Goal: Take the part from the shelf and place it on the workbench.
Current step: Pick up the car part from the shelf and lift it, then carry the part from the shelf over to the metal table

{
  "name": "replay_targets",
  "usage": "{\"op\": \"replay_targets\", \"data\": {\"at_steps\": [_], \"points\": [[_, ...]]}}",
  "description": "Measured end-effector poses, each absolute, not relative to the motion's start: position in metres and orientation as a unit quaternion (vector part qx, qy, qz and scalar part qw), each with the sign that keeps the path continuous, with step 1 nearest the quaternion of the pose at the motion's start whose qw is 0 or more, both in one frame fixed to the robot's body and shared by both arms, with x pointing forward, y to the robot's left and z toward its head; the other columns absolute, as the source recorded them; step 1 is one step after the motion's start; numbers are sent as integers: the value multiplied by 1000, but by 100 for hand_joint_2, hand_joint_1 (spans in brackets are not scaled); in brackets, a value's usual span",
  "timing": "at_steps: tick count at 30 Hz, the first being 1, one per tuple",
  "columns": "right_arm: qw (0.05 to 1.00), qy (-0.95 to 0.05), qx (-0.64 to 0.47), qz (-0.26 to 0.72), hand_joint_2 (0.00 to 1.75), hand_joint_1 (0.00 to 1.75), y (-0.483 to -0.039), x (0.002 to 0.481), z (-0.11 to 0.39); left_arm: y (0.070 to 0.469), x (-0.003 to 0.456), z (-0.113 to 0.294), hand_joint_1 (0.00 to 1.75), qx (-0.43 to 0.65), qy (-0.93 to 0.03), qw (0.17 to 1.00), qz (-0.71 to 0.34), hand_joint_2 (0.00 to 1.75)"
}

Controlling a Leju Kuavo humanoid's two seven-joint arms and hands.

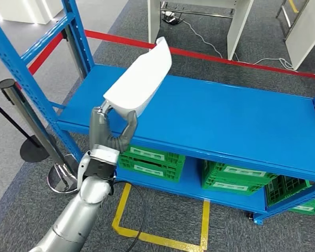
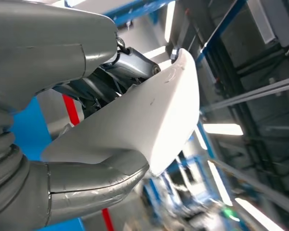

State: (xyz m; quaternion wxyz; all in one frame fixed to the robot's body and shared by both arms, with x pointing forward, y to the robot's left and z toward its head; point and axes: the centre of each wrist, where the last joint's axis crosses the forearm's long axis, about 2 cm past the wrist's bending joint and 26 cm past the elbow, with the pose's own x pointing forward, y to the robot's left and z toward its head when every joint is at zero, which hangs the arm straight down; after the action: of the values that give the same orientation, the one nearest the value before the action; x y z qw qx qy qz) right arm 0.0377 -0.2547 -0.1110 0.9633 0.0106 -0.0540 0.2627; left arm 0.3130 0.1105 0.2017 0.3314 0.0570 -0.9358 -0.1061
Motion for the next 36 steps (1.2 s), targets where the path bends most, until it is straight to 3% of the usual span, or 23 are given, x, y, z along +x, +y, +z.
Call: {"op": "replay_targets", "data": {"at_steps": [4,14,36], "points": [[967,-55,8,248,0,0,-255,36,-111,114,295,194,175,-8,-937,343,-69,175],[971,-59,2,231,0,0,-253,36,-111,121,274,188,175,-48,-935,351,-23,175],[970,-94,-3,226,0,0,-245,36,-110,137,250,155,175,-54,-911,407,37,175]]}}
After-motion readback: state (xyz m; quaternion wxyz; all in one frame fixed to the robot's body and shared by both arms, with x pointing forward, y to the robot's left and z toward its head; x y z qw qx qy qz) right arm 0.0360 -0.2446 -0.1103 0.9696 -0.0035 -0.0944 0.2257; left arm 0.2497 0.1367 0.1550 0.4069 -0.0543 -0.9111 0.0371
